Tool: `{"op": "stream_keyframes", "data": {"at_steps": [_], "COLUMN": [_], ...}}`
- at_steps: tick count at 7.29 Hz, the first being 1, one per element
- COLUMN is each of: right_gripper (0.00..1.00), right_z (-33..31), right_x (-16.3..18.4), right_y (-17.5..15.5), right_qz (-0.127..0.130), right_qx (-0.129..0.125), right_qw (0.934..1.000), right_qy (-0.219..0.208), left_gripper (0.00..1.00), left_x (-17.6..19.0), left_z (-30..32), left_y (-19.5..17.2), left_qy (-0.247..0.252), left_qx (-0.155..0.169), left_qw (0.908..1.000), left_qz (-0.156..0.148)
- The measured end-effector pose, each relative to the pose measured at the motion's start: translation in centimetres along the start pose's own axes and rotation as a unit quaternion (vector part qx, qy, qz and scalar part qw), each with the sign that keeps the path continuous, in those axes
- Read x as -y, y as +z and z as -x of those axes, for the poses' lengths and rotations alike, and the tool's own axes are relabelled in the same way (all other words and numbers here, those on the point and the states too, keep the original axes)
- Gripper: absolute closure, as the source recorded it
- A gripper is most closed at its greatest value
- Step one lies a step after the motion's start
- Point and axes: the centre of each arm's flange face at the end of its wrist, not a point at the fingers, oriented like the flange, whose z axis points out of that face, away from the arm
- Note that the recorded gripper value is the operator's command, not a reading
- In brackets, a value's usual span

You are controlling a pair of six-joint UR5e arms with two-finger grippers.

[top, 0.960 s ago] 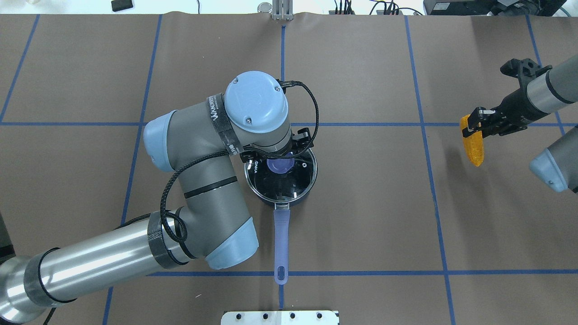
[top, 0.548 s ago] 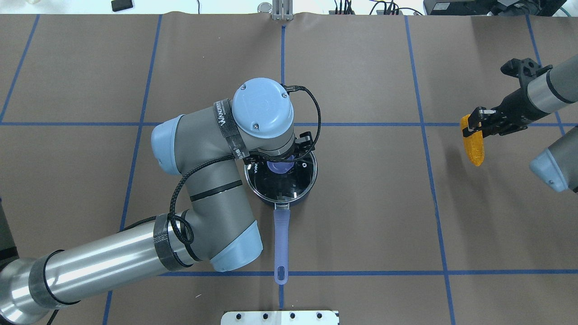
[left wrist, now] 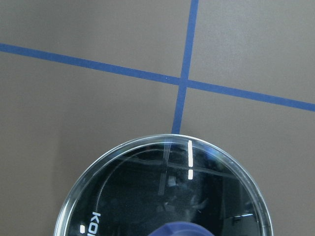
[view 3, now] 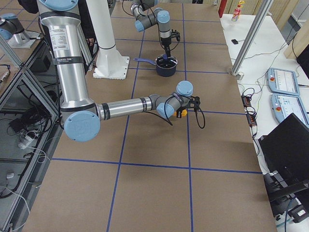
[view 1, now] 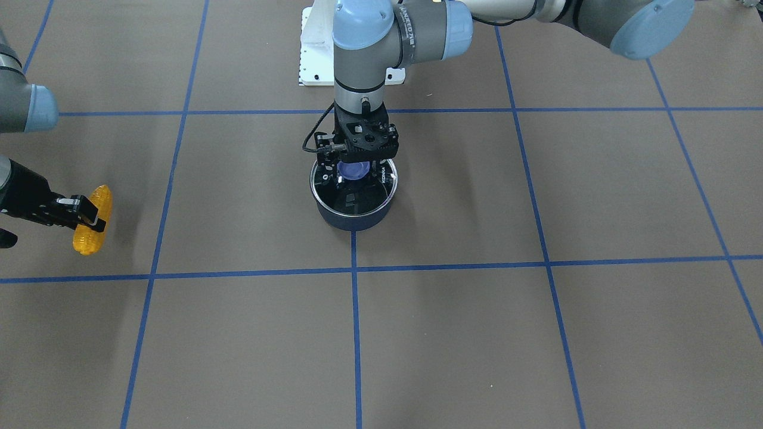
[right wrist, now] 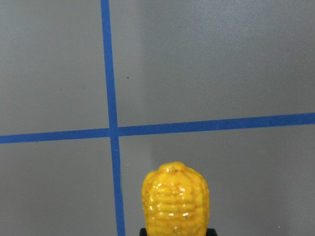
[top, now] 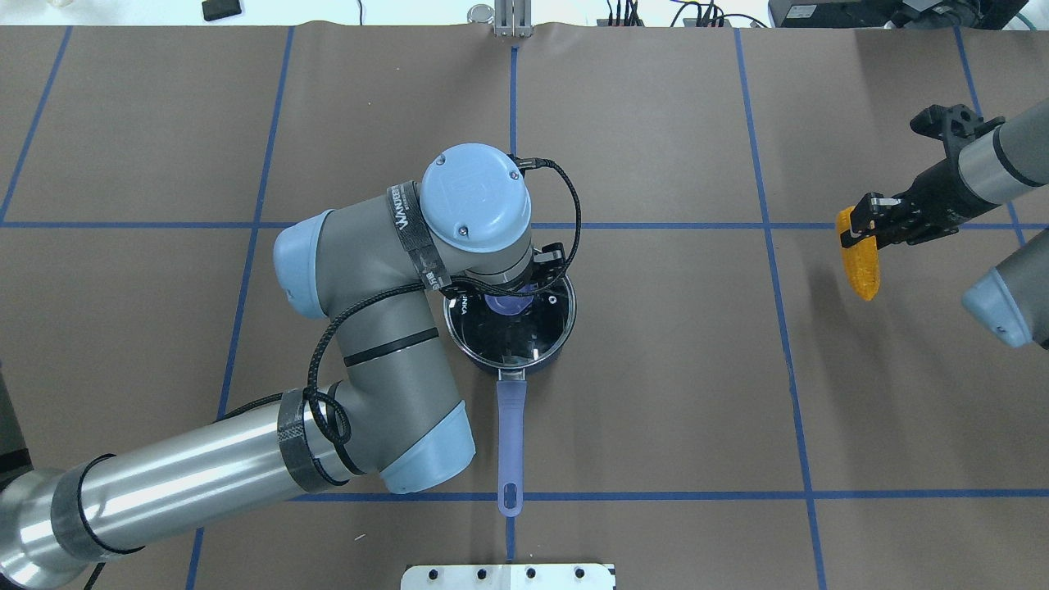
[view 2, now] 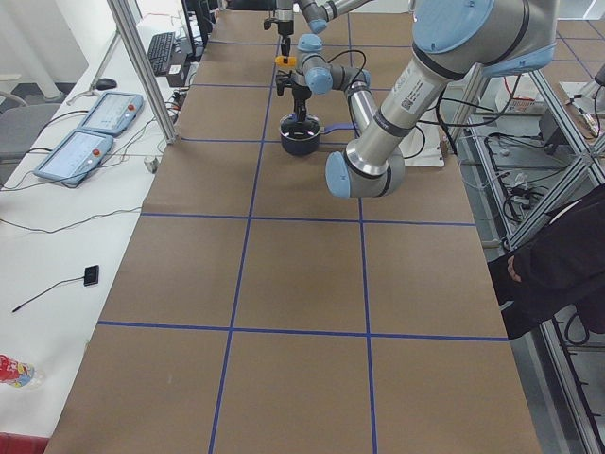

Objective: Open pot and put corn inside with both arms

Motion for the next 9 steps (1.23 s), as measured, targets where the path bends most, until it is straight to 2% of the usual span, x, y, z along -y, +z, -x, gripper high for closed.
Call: {"op": "stream_keyframes", "data": {"at_steps": [1,3,6,9], "right_gripper": [0.68,0.68,0.68,0.68], "right_z": [0.0,0.0,0.7,7.9], "right_x": [0.0,0.0,0.6,3.1], "right_y": [0.0,0.0,-0.7,-5.3], "right_qz": [0.0,0.0,0.002,-0.001], "right_qx": [0.0,0.0,0.006,0.013], "right_qw": [1.0,1.0,1.0,0.9994], "right_qy": [0.0,0.0,0.003,0.033], "left_gripper": [0.41,0.46,0.44,0.45], "left_x": [0.0,0.0,-0.1,-0.1], "left_z": [0.0,0.0,0.0,4.6], "left_y": [0.0,-0.1,-1.0,-4.9], "left_qy": [0.0,-0.001,0.01,0.063], "left_qx": [0.0,0.0,-0.007,-0.012], "left_qw": [1.0,1.0,0.9999,0.998], "left_qz": [0.0,0.0,0.003,0.004]}}
